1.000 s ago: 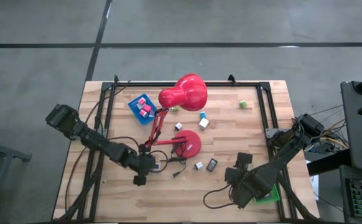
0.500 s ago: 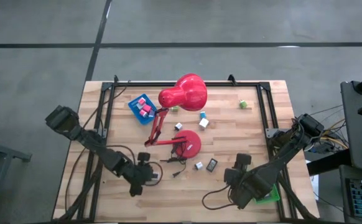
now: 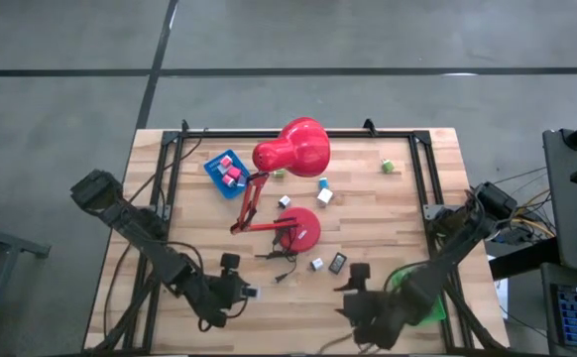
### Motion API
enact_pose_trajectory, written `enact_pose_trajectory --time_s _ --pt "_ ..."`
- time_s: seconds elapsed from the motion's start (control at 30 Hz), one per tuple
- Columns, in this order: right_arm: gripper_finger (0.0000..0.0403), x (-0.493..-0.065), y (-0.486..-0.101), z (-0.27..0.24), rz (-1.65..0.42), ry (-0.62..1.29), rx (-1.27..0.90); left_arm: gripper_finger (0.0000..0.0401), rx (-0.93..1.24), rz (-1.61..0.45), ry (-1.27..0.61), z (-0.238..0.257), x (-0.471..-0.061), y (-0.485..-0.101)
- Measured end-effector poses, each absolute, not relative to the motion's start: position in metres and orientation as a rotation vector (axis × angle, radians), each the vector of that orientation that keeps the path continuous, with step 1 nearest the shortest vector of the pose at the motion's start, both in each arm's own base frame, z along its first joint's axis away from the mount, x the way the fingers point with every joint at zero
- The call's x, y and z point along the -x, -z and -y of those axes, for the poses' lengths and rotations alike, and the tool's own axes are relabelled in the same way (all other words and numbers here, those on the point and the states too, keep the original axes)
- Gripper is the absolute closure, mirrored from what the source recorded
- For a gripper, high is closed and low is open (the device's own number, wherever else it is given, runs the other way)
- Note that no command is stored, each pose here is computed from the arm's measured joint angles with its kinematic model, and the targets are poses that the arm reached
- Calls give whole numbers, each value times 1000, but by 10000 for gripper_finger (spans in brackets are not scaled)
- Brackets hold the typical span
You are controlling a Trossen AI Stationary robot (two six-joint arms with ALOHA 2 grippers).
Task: Pick & Place Office items
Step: Put the white digital clock into the green bin
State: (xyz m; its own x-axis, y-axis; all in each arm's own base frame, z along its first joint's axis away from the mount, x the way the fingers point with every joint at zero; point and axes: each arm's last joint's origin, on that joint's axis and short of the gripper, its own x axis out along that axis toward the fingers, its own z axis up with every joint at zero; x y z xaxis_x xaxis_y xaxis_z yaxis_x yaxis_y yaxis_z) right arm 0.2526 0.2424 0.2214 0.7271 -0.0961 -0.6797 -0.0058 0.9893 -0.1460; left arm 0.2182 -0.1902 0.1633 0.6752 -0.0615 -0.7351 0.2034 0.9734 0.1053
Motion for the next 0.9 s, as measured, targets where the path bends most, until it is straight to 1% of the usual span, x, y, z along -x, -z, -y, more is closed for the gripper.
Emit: enact_pose_trajectory --time_s 0.1,0.2,0.27,0.4,0.5,0.63,0.9 --pt "177 -256 -222 -248 -685 9 268 257 -168 -812 195 191 -222 -166" --pt "177 -261 -214 -250 -682 -15 359 257 -125 -811 247 191 -227 -170" --pt "177 -267 -206 -249 -692 -11 402 257 -96 -801 262 190 -232 -173" --pt "177 -278 -184 -248 -710 24 557 257 -49 -770 315 189 -241 -181" --pt "177 -285 -170 -250 -683 64 706 257 -9 -756 347 187 -248 -186" --pt "177 -293 -164 -257 -630 81 862 257 36 -763 364 182 -254 -188" --pt "177 -313 -169 -263 -508 50 929 257 97 -770 376 170 -264 -189"
